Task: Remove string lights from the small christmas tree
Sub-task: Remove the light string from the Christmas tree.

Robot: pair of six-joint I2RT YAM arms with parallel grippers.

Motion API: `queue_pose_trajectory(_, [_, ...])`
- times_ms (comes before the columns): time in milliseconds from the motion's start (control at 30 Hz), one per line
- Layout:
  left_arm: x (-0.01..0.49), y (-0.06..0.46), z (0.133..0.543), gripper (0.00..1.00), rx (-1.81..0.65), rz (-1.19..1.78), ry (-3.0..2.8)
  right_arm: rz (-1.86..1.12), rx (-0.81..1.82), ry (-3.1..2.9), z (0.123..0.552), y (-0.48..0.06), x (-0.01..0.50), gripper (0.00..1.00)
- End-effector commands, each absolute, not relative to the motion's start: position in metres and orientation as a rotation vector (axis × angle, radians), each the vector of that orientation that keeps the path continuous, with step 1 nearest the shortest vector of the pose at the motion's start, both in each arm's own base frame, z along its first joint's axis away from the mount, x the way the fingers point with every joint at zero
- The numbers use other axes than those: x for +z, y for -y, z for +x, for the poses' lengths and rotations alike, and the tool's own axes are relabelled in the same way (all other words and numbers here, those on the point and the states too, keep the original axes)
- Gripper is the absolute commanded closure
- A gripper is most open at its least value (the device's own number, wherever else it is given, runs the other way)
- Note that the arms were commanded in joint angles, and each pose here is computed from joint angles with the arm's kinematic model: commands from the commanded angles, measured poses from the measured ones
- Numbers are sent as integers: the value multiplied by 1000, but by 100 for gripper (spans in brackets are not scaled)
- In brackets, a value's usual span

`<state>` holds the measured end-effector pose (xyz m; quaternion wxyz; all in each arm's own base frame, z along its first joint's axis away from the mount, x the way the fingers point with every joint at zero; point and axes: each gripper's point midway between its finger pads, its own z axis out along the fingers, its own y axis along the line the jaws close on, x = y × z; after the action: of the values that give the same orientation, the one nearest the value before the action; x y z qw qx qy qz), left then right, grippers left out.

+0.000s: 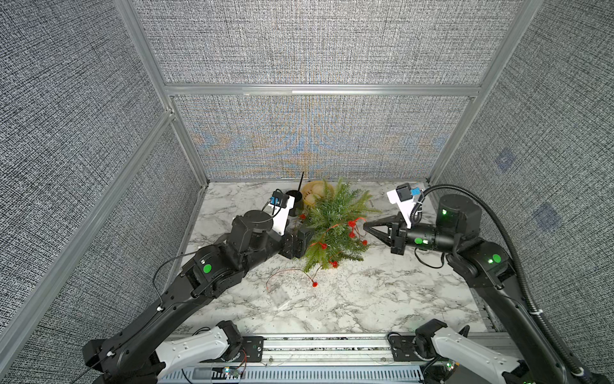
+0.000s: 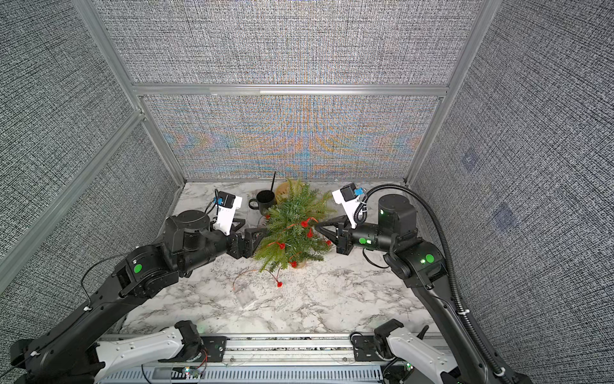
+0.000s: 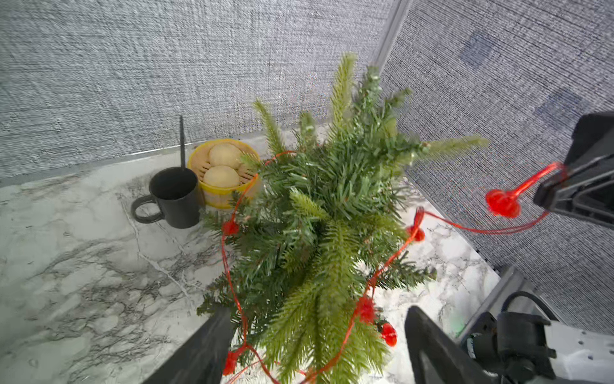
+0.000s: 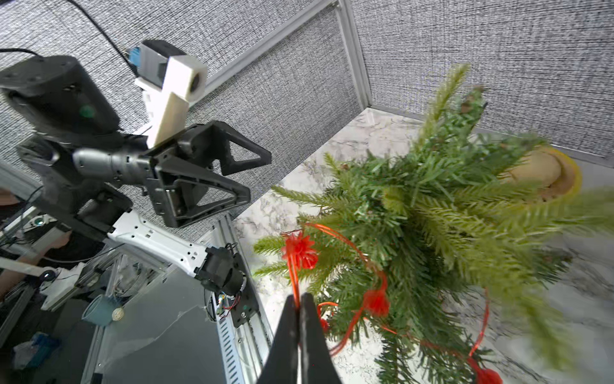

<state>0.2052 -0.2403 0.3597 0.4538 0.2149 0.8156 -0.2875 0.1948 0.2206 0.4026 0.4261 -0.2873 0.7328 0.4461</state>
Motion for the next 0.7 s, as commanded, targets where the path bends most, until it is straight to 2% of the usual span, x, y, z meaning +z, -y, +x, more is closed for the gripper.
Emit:
queue_pose_trajectory(0, [346,255,186,23,-790,699,-2016,-764,1176,-1821,181,-227,408,100])
queue_pose_trajectory(100, [335,258,182,27,-786,771,-2011,-808,1197,-1803,174,-235,414,100])
queue_pose_trajectory(233, [336,266,168,29,-833,910,-1922,-859,1206,-1778,167,-244,425,100])
queue_pose_trajectory(367, [330,257,180,29,-714,903,-1906,-906,1221,-1750,163,-254,434,100])
queue_pose_trajectory(667, [317,256,190,30,-642,897,-1927,-975,1235,-1695,160,-275,454,100])
